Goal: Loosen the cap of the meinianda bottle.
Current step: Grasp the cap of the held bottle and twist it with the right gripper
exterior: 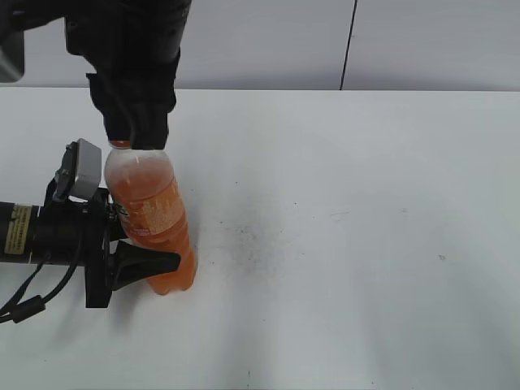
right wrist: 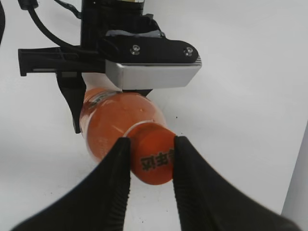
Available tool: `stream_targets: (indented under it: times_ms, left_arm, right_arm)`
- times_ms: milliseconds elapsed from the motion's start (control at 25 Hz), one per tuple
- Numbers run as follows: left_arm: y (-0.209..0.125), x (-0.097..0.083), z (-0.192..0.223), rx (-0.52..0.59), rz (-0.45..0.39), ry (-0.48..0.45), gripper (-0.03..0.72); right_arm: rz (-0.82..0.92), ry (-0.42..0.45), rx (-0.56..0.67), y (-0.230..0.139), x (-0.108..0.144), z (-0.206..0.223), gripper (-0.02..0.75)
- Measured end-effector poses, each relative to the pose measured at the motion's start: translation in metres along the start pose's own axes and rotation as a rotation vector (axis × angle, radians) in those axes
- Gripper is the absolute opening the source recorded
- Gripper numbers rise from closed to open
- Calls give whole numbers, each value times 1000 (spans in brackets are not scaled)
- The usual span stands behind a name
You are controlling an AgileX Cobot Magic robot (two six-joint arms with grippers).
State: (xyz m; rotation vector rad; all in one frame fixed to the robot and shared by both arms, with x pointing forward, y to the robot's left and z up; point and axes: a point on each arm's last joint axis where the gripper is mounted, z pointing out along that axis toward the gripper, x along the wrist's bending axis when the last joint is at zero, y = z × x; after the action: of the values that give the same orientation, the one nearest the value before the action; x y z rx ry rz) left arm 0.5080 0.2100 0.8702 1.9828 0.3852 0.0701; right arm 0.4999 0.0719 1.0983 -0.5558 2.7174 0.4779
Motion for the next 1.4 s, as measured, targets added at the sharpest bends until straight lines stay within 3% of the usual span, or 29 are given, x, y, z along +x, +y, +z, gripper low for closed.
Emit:
stream_targets:
  times_ms: [240, 400, 520, 720, 800, 1080, 1400]
  left_arm:
    - [0, 0, 0, 5, -5, 2, 396]
    - [-1, 0, 0, 8, 4, -4, 396]
    - [-1, 0, 0, 9, 7, -5, 396]
    - [-1, -1, 0, 9, 8, -6, 396]
    - [-1, -1, 0, 9, 8, -6, 396]
    - [-1, -1, 0, 9, 8, -7, 396]
    - [-1, -1, 0, 9, 8, -7, 396]
  right_arm:
    - [75, -8, 7, 0, -1, -1, 237]
    - [275, -25, -13, 3, -4, -10, 382]
    - [517, -32, -60, 6, -5, -24, 456]
    - [1136, -49, -92, 5, -6, -40, 477]
    - [1248, -48, -90, 4, -6, -39, 477]
    - [1316, -9, 21, -5, 7, -13, 470]
    - [1310, -8, 19, -5, 7, -11, 468]
